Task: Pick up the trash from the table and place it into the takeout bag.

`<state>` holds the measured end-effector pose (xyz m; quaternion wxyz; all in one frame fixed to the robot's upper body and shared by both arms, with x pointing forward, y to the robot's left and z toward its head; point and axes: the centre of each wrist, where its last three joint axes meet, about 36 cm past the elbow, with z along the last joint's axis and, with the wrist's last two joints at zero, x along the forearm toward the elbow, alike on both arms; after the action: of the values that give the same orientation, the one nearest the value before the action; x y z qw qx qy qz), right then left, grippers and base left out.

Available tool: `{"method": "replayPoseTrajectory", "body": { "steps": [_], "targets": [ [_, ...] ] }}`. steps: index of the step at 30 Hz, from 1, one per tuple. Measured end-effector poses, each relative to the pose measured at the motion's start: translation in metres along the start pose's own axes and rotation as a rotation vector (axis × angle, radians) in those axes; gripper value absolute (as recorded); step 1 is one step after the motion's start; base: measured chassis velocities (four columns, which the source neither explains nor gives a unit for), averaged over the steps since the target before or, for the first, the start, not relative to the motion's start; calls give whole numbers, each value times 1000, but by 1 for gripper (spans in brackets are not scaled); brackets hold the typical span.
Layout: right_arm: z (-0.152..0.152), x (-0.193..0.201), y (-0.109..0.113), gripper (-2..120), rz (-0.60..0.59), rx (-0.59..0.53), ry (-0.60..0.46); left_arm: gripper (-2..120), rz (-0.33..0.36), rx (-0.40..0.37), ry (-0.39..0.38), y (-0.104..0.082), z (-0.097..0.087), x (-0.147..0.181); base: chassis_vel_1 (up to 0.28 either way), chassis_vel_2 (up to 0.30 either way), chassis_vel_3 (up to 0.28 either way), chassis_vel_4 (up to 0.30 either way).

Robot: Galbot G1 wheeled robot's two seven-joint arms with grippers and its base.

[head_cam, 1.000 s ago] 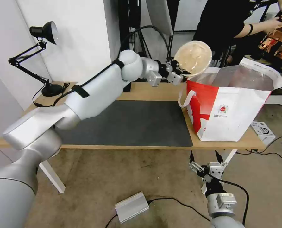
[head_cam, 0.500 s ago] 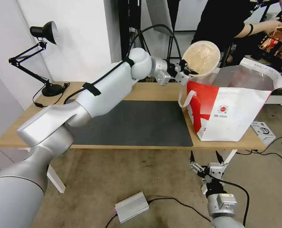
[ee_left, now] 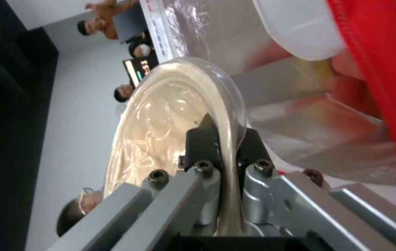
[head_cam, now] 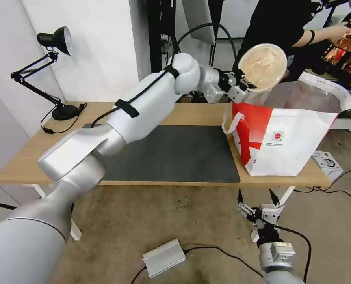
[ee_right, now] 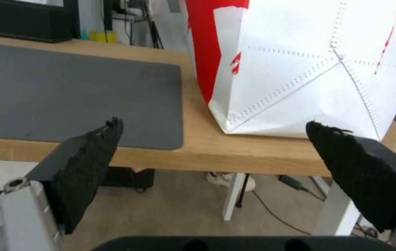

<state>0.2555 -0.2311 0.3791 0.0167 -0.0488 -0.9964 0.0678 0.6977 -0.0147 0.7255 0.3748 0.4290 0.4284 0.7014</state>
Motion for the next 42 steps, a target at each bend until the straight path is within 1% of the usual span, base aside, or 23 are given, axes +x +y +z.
{"method": "replayPoseTrajectory", "body": {
  "steps": [3, 13, 18, 22, 23, 32, 42],
  "targets": [
    [2, 0, 0, 100, 1, -1, 1, 1, -11, -15, -1, 2, -2, -8, 0, 0, 0, 0],
    [3, 1, 0, 100, 2, 0, 1, 1, -17, -8, -2, 1, -3, -17, 0, 0, 0, 0],
    [4, 1, 1, 100, -1, 2, 2, 1, -9, 1, 0, -7, -2, -20, 0, 0, 0, 0],
    [4, 1, 1, 100, -3, 3, 2, 1, -3, 20, 4, -18, 0, -21, 0, 0, 0, 0],
    [4, 1, 1, 100, -3, 3, 2, 1, -3, 20, 4, -18, 0, -21, 0, 0, 0, 0],
    [4, 1, 1, 100, -9, 6, 2, 1, 8, 61, 0, -38, 4, -25, 0, 0, 0, 0],
    [4, 1, 3, 100, -10, 4, -1, 1, 5, 81, -4, -51, 8, -26, 0, 0, 0, 0]
  ]
}}
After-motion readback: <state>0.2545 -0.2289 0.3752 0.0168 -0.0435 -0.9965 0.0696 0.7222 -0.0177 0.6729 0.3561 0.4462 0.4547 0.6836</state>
